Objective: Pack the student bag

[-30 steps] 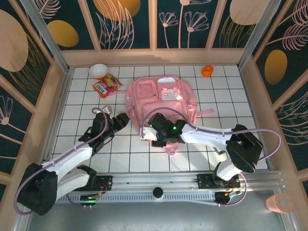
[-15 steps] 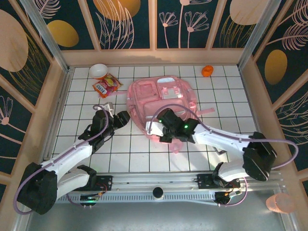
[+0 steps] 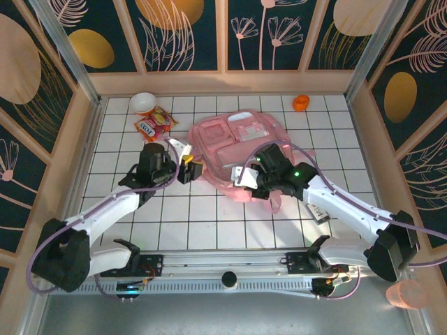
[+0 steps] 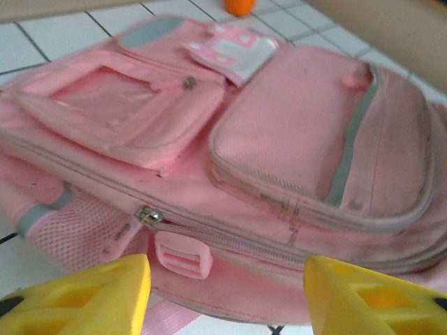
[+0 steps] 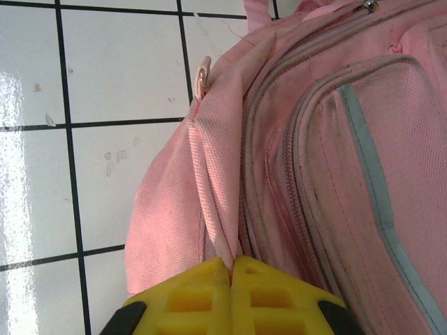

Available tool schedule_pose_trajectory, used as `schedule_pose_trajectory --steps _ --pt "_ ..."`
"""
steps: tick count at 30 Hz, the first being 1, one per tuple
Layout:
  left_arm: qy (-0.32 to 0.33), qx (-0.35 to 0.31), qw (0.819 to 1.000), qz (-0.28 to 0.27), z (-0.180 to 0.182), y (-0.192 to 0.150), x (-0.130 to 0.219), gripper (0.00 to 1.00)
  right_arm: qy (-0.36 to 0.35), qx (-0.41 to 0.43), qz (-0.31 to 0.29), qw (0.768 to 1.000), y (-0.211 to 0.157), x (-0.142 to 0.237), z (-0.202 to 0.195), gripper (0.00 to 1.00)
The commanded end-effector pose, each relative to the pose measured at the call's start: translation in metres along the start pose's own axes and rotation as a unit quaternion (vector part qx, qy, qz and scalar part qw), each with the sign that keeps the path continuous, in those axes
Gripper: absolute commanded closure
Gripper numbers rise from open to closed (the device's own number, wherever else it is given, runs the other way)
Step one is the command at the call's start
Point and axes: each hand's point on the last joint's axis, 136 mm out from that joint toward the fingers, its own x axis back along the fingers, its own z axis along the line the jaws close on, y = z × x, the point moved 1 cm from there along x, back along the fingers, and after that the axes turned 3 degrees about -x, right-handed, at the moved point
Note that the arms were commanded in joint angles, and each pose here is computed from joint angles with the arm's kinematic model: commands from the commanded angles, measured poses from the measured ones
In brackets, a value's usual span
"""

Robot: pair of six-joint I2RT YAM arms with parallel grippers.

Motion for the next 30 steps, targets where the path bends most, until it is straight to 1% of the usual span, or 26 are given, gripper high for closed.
schedule_pose_trajectory --steps 1,4,6,7,8,9,11,13,20,21,24,25,27,29,30 --pt "-0.062 -0.084 0.994 0.024 -0.009 -0.009 -0.009 0.39 -0.009 0.025 -0.055 0.998 0.030 0.023 -0.008 1.00" --pt "-0.084 -0.074 0.994 0.016 -0.008 -0.001 -0.019 0.35 -0.001 0.022 -0.057 0.998 0.030 0.023 -0.006 1.00" --pt "-0.107 -0.081 0.991 0.017 -0.011 0.003 -0.025 0.32 0.004 0.019 -0.059 0.998 0.030 0.023 -0.004 1.00" --pt "-0.113 -0.090 0.989 0.023 -0.011 0.002 -0.028 0.29 0.004 0.019 -0.061 0.998 0.031 0.023 -0.004 1.00" --pt "-0.119 -0.105 0.987 0.033 -0.011 -0.001 -0.031 0.24 0.003 0.017 -0.062 0.998 0.031 0.024 -0.004 1.00" --pt "-0.125 -0.127 0.983 0.042 -0.011 -0.005 -0.034 0.22 0.002 0.018 -0.063 0.998 0.031 0.023 -0.004 1.00" --pt "-0.134 -0.161 0.976 0.053 -0.009 -0.010 -0.035 0.21 0.003 0.018 -0.062 0.998 0.030 0.023 -0.004 1.00" --pt "-0.141 -0.172 0.973 0.057 -0.003 -0.010 -0.035 0.21 0.006 0.018 -0.061 0.998 0.031 0.023 -0.003 1.00" --pt "-0.209 -0.148 0.965 0.054 0.028 -0.019 -0.014 0.24 0.009 0.014 -0.059 0.998 0.032 0.025 -0.003 1.00" --pt "-0.213 -0.154 0.963 0.060 0.033 -0.020 -0.013 0.25 0.008 0.013 -0.059 0.998 0.031 0.025 -0.004 1.00" --pt "-0.227 -0.174 0.952 0.105 0.040 -0.036 -0.016 0.25 0.008 0.010 -0.060 0.998 0.032 0.025 -0.004 1.00" --pt "-0.241 -0.168 0.947 0.127 0.043 -0.047 -0.020 0.26 0.009 0.009 -0.060 0.998 0.032 0.024 -0.003 1.00" --pt "-0.261 -0.165 0.939 0.152 0.046 -0.054 -0.025 0.28 0.009 0.009 -0.061 0.998 0.033 0.024 -0.003 1.00" --pt "-0.270 -0.162 0.935 0.165 0.051 -0.057 -0.031 0.31 0.009 0.008 -0.060 0.998 0.033 0.023 -0.003 1.00" --pt "-0.272 -0.161 0.935 0.163 0.054 -0.055 -0.034 0.31 0.009 0.008 -0.059 0.998 0.033 0.022 -0.002 1.00"
